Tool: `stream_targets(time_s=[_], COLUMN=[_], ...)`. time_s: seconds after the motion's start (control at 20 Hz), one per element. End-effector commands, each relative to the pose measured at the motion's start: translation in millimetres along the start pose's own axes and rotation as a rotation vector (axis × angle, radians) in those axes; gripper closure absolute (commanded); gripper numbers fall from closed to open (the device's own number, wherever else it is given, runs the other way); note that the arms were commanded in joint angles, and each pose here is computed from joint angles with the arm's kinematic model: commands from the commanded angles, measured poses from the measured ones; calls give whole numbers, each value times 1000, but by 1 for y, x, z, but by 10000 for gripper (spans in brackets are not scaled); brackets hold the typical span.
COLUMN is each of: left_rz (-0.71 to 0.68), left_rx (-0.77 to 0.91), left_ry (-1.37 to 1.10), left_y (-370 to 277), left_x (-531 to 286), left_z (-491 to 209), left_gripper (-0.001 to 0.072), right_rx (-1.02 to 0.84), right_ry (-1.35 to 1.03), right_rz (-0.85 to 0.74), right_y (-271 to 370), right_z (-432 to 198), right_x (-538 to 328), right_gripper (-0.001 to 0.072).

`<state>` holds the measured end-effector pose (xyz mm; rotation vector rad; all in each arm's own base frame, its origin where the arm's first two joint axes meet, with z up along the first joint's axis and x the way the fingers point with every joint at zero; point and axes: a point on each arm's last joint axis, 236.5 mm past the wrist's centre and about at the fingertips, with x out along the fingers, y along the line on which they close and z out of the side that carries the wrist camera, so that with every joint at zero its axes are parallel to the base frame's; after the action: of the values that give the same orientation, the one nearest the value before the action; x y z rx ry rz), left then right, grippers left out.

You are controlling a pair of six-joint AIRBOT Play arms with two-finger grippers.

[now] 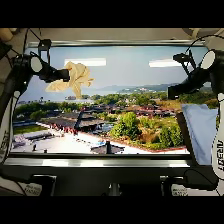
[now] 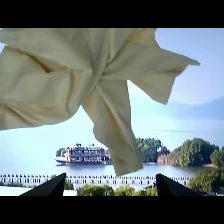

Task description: Fold the shirts.

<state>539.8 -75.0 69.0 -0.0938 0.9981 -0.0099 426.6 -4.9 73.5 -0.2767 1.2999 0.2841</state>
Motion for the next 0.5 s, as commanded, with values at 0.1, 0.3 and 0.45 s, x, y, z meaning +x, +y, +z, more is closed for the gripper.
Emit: stream_targets(time_s=[0.1, 0.3, 0.45], left_rz=[-7, -72, -98], left_rx=[-362, -512, -537], left_ry=[19, -5, -12], left_y=[55, 73, 68], left_x=[88, 138, 161], left_z=[27, 27, 23], left_gripper=[26, 26, 26], right_rx=[5, 13, 20], right_ry=[-126, -162, -195], right_rz=[-28, 24, 39], right_y=[-7, 5, 9], right_z=[30, 38, 46], right_x=[-2, -3, -4], right_gripper=[38, 41, 40])
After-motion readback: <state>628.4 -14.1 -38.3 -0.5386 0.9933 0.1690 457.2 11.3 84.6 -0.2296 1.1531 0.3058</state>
